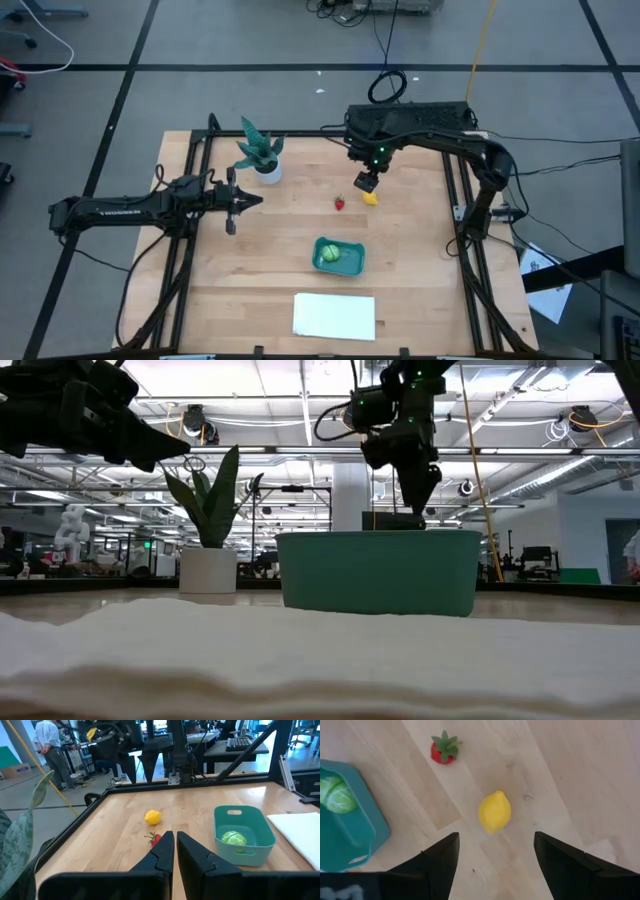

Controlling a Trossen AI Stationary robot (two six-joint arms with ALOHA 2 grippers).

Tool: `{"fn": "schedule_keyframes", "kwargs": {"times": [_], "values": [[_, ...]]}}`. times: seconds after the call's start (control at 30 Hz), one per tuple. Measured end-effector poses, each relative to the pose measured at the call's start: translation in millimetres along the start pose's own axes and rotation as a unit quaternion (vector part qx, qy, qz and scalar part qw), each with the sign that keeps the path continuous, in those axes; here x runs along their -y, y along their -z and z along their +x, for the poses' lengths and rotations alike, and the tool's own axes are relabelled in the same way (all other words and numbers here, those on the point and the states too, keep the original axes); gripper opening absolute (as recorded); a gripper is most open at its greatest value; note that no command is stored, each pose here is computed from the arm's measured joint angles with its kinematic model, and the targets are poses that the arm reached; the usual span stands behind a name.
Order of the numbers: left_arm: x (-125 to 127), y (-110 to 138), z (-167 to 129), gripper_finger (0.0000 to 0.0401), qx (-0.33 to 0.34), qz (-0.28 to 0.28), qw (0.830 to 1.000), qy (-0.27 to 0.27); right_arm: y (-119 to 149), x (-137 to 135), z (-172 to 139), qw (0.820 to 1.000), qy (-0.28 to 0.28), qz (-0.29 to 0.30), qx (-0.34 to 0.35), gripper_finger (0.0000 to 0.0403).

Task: Pick and placing Produce into tupperware
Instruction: Put the lemon into the bin

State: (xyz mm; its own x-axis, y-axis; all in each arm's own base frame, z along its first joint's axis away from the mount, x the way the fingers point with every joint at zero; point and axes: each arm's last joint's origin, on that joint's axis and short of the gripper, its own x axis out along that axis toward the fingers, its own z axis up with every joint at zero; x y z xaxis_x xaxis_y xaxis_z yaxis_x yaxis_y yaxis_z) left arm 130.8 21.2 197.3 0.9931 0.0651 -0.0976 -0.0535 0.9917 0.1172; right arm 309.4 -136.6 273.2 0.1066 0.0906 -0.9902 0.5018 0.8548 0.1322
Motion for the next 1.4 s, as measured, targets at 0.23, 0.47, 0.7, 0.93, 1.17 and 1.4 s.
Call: {"fn": "schedule_keyframes", "kwargs": {"times": [0.23, 0.47, 0.7, 0.93, 1.17, 1.4], "values": [[0, 0, 0, 0.0026, -0.002, 0.0, 1.0, 0.0, -2, 4, 17, 1.0, 0.002, -0.009, -0.019, 0.025], [0, 0, 0, 0.0026, -0.002, -0.001, 1.0, 0.0, 2, 8, 45, 1.0, 0.003, -0.014, -0.023, 0.025], [0, 0, 0, 0.0026, -0.001, -0.002, 1.0, 0.0, 6, 18, 68, 1.0, 0.002, 0.012, -0.016, 0.025], [0, 0, 0, 0.0026, -0.001, -0.002, 1.0, 0.0, 10, 28, 79, 0.999, 0.003, 0.035, -0.019, 0.025], [0, 0, 0, 0.0026, -0.001, -0.002, 1.0, 0.0, 13, 30, 85, 0.999, 0.001, 0.038, -0.022, 0.025], [0, 0, 0, 0.0026, -0.002, -0.002, 1.0, 0.0, 15, 28, 90, 0.999, -0.031, 0.036, -0.02, 0.025]]}}
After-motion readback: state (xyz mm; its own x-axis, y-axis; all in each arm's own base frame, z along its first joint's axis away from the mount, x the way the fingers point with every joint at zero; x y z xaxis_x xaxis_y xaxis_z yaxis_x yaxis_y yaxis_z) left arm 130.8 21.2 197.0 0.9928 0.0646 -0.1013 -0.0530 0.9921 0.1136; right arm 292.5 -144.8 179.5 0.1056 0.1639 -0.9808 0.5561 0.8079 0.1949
